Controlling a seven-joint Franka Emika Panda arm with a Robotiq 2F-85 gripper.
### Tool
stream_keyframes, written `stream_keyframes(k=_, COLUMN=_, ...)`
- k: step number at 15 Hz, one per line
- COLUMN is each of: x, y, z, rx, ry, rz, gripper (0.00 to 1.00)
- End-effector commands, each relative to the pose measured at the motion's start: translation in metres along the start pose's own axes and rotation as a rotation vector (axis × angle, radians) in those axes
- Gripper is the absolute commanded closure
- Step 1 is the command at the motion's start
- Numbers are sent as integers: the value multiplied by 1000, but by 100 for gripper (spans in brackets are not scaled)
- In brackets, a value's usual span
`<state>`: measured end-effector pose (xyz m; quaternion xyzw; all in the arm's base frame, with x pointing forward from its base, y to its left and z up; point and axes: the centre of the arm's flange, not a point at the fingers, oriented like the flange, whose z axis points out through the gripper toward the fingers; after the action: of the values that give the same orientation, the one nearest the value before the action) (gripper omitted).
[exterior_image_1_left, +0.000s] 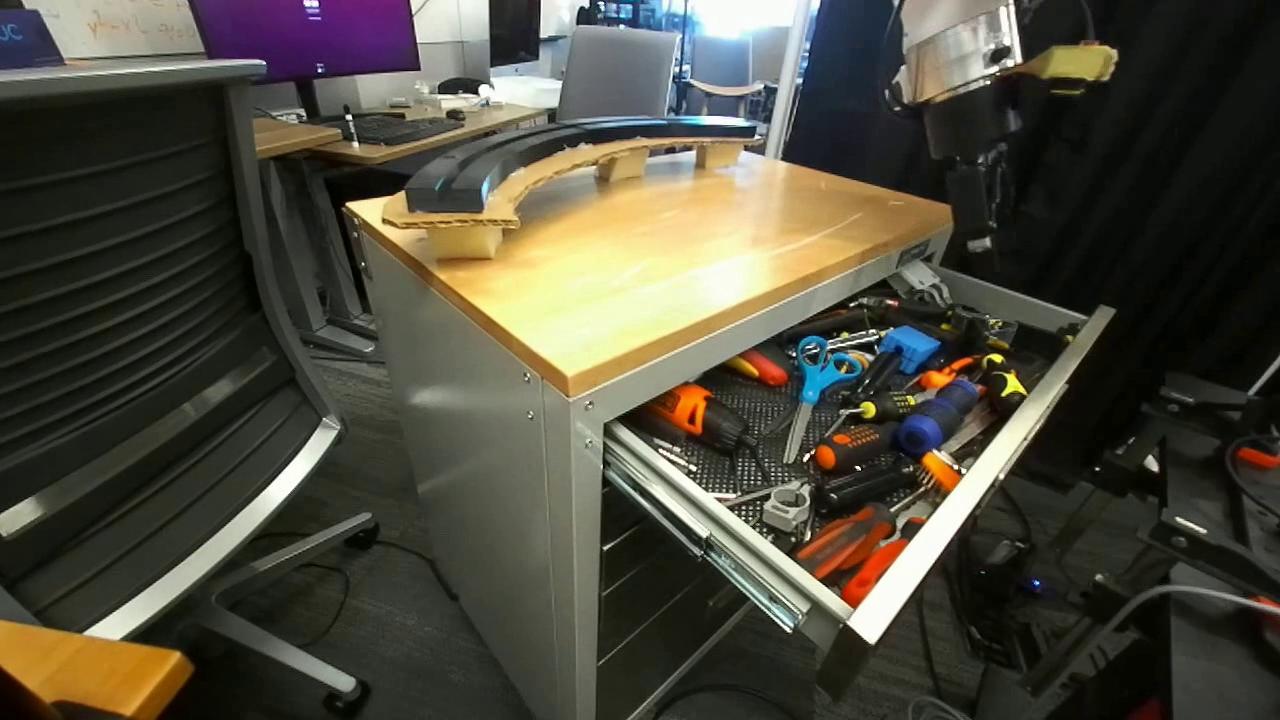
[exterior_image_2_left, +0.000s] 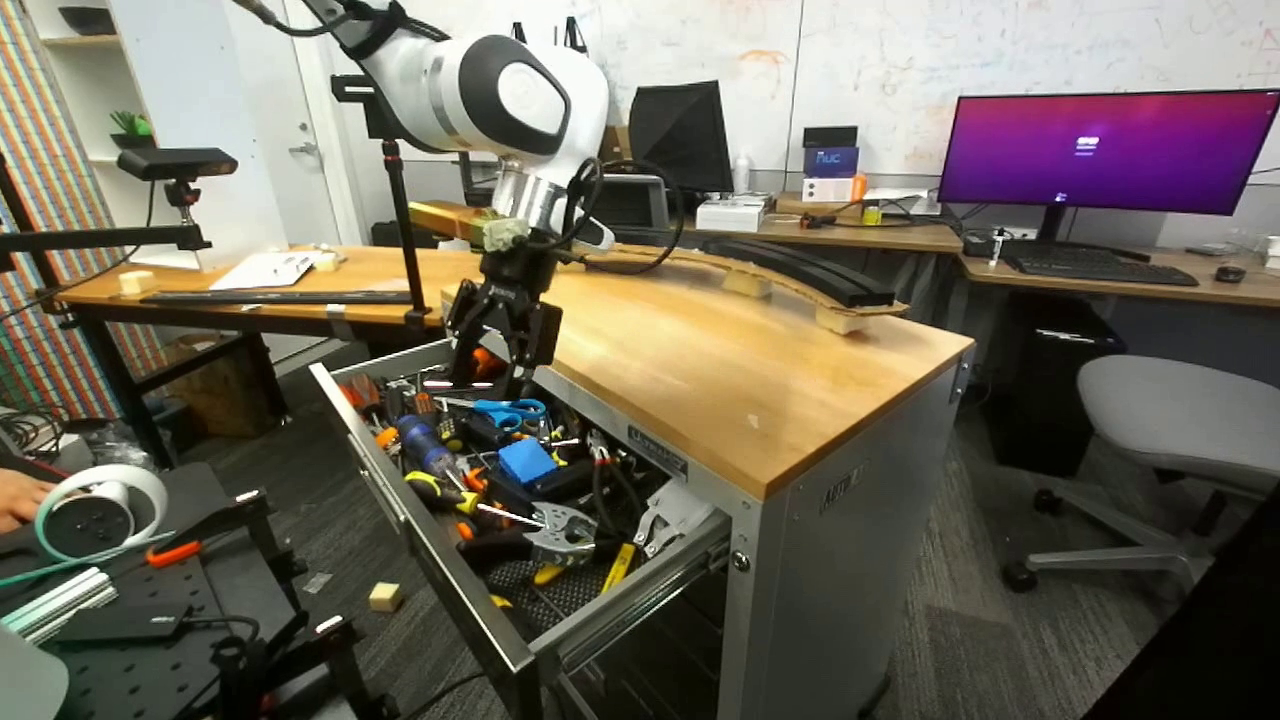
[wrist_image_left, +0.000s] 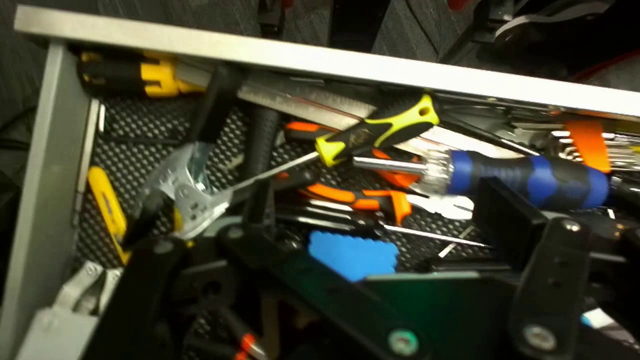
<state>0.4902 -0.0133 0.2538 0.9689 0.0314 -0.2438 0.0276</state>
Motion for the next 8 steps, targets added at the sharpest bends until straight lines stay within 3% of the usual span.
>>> stream_keyframes(k=1, x=-60, y=34, z=37, rx=95, ry=47, rz=168, gripper=0)
stream_keyframes(k=4, x=-83, y=51, z=68, rx=206, ry=41, rz=290, gripper=0)
stream_keyframes(k=7, x=-76, y=51, z=95, rx=262, ry=9, rz=389, gripper=0)
stream_keyframes(k=8, x=-73, y=51, z=104, rx=251, ry=-6, rz=417, gripper=19)
